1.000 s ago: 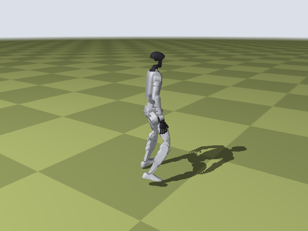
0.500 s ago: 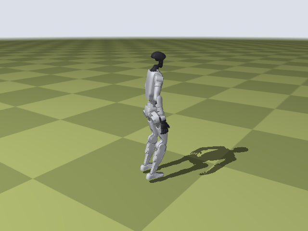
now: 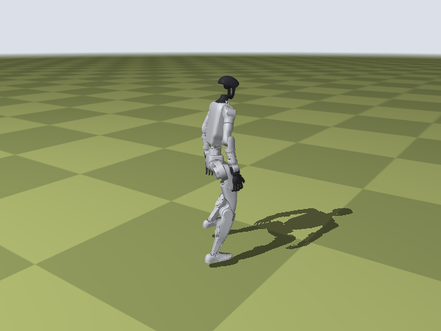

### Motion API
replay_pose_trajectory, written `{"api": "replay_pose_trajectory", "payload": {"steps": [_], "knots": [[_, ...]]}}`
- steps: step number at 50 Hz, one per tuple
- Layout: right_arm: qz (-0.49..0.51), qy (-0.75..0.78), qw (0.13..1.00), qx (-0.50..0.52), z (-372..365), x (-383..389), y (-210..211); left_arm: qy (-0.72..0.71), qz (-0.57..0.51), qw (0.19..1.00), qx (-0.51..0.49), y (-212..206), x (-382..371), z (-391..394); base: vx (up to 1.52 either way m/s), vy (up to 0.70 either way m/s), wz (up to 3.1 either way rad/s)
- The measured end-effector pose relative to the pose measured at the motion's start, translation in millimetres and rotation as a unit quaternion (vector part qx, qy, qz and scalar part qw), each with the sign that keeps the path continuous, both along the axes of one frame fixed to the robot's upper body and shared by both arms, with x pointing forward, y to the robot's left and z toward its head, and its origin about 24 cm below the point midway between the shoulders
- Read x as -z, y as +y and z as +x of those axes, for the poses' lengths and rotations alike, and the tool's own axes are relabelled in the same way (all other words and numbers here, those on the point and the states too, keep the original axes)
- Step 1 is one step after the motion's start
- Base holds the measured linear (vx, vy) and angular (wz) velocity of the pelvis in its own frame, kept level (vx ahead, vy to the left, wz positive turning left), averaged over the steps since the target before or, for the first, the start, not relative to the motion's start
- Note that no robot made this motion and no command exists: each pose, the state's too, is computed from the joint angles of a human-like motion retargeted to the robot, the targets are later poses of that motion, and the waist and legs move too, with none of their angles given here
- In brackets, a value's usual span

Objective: Sport exercise

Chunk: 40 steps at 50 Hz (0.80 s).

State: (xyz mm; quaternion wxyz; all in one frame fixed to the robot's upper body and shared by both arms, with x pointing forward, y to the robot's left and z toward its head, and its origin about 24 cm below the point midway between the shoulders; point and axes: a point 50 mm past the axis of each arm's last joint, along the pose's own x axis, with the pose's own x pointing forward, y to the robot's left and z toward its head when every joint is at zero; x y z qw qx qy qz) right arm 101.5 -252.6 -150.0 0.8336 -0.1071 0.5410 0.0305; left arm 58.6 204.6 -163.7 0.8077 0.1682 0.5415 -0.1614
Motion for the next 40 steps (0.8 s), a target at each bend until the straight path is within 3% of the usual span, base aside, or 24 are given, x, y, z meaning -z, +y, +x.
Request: {"api": "replay_pose_trajectory", "payload": {"steps": [8,17,25,28,33,40], "knots": [[-0.047,-0.018,0.995,0.09,-11,-10,-35,-0.173,0.067,0.983,0.006,26,-37,68,0.26,0.87,-0.23],[-0.06,-0.054,0.993,0.088,-24,-25,-57,-0.292,0.11,0.95,-0.009,59,-84,81,0.18,0.92,0.19],[-0.134,-0.034,0.966,0.216,-65,-50,-120,-0.362,0.127,0.923,-0.028,76,-118,102,0.13,0.87,0.09],[-0.195,-0.006,0.945,0.262,-72,-52,-134,-0.392,0.099,0.914,-0.04,58,-121,119,0.03,0.79,0.07],[-0.178,0.023,0.956,0.231,-53,-28,-98,-0.348,0.06,0.935,-0.039,27,-93,121,0.02,0.68,0.07],[-0.094,0.047,0.988,0.116,-39,1,-34,-0.222,0.093,0.971,-0.016,28,-49,88,0.02,0.47,-0.05]]}}
